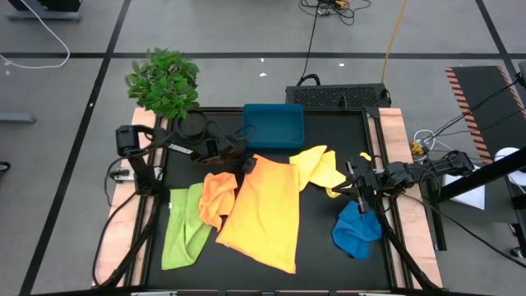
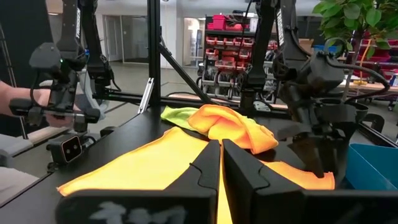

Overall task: Fold microfiber towels
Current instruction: Fold the right orange microfiber towel

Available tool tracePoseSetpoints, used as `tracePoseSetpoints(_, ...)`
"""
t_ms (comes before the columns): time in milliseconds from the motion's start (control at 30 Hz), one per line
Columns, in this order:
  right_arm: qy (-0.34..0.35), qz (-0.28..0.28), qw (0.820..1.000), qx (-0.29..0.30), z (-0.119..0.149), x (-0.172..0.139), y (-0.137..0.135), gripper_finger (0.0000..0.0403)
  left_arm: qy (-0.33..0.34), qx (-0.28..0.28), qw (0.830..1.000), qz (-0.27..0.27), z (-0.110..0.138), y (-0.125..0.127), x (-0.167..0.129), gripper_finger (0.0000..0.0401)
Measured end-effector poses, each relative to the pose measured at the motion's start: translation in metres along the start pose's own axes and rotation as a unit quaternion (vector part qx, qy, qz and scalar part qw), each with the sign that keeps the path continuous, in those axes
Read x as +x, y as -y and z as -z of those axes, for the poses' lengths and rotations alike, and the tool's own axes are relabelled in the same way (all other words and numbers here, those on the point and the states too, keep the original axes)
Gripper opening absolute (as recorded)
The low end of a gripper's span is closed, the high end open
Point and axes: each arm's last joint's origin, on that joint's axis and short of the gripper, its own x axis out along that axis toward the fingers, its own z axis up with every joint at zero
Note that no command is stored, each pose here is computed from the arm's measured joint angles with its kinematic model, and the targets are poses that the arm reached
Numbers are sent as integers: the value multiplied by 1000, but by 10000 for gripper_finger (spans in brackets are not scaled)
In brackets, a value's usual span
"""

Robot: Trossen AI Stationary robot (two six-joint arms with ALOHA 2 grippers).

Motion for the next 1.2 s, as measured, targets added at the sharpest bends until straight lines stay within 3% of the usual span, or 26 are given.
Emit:
tracePoseSetpoints(233,0,0,1000,0,0,0,0,6,3,0,1000,1,-1,-2,3,286)
tracePoseSetpoints(333,0,0,1000,0,0,0,0,6,2,9,1000,2,0,-1,2,267)
tracePoseSetpoints(600,0,0,1000,0,0,0,0,6,6,52,999,4,5,8,2,132)
tracePoseSetpoints(833,0,0,1000,0,0,0,0,6,12,115,992,48,8,23,1,10)
tracePoseSetpoints(1033,0,0,1000,0,0,0,0,6,38,173,981,84,10,44,-6,5)
tracePoseSetpoints(1200,0,0,1000,0,0,0,0,6,87,230,961,123,-2,71,-31,4)
